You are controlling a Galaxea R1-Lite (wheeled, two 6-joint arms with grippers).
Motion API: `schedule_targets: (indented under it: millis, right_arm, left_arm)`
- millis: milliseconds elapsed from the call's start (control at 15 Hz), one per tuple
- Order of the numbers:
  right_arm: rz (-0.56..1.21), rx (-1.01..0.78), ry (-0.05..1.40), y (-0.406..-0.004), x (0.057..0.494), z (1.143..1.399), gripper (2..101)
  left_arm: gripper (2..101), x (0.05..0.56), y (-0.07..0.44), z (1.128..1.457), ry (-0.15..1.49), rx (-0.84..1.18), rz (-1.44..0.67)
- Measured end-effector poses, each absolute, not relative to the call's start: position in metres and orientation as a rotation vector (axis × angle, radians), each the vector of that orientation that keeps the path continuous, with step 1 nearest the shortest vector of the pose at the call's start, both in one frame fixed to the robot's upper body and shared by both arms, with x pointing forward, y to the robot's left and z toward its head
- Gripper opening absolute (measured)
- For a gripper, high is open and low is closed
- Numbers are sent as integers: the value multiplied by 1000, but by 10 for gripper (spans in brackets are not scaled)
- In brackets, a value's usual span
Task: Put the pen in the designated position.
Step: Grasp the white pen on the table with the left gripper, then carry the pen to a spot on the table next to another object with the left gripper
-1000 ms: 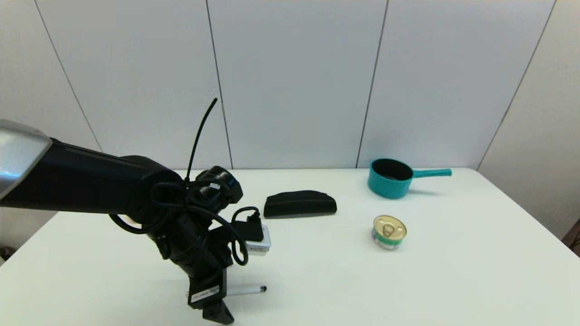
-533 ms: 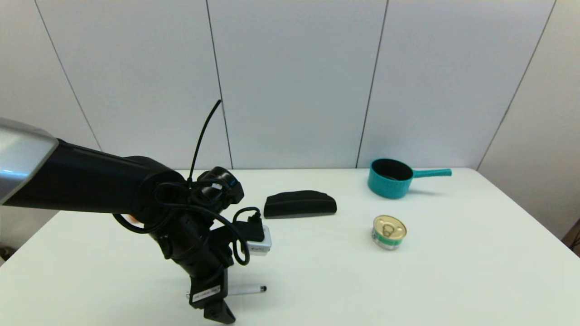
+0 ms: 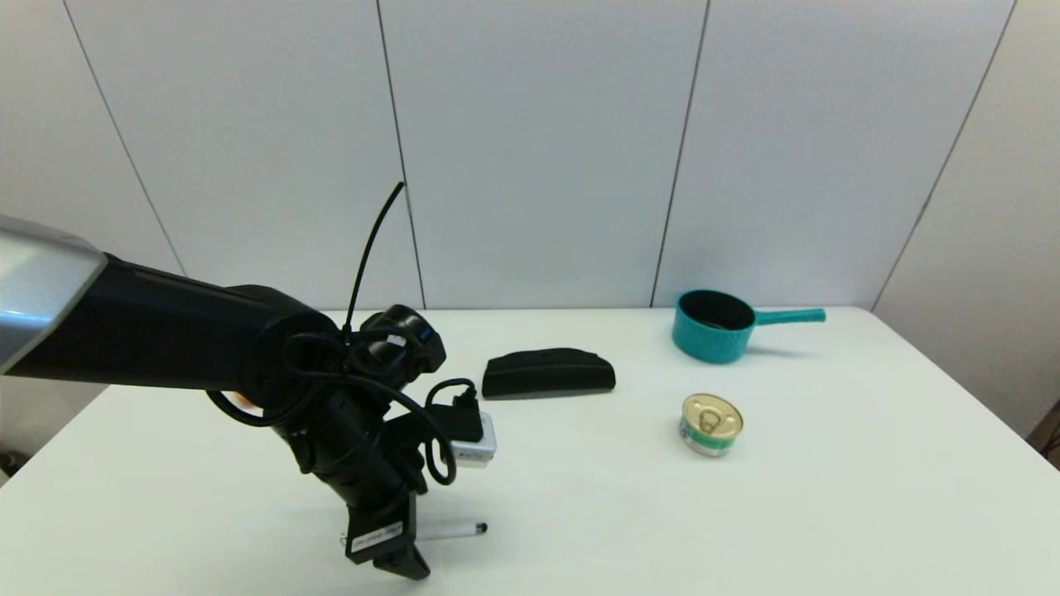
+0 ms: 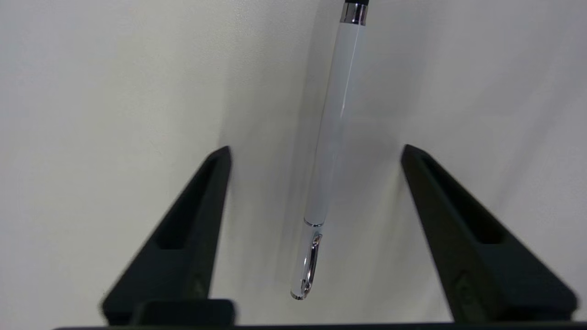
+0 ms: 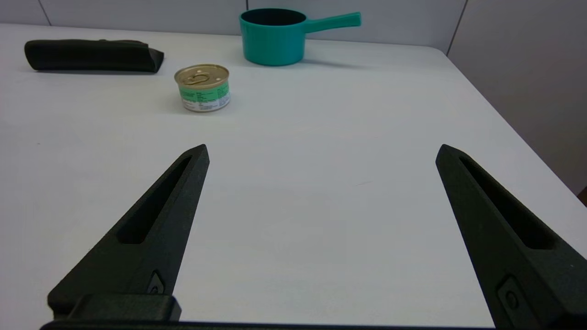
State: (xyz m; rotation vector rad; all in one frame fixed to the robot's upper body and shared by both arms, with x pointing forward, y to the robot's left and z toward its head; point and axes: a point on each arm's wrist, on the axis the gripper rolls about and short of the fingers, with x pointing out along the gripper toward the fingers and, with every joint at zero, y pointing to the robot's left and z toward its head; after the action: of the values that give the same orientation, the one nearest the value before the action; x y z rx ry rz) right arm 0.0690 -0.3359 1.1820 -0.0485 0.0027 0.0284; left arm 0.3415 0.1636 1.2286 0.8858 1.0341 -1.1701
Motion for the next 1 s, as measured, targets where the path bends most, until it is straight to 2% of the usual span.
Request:
schedule_targets:
  millis: [267, 333, 400, 1000]
  right_arm:
    - [28, -48, 3, -336, 69, 1182, 980]
    - [29, -48, 2, -336, 69, 1182, 980]
    - [28, -48, 3, -336, 69, 1182, 980]
    - [29, -48, 2, -336, 69, 1182, 980]
  left_arm:
    - [455, 342, 164, 1229, 1032, 885, -1170]
    - [311, 342, 164, 1229, 1032, 886, -1171]
    - [31, 342, 164, 1229, 1032, 885, -1171]
    - [53, 343, 162, 1236, 1000, 884, -1163]
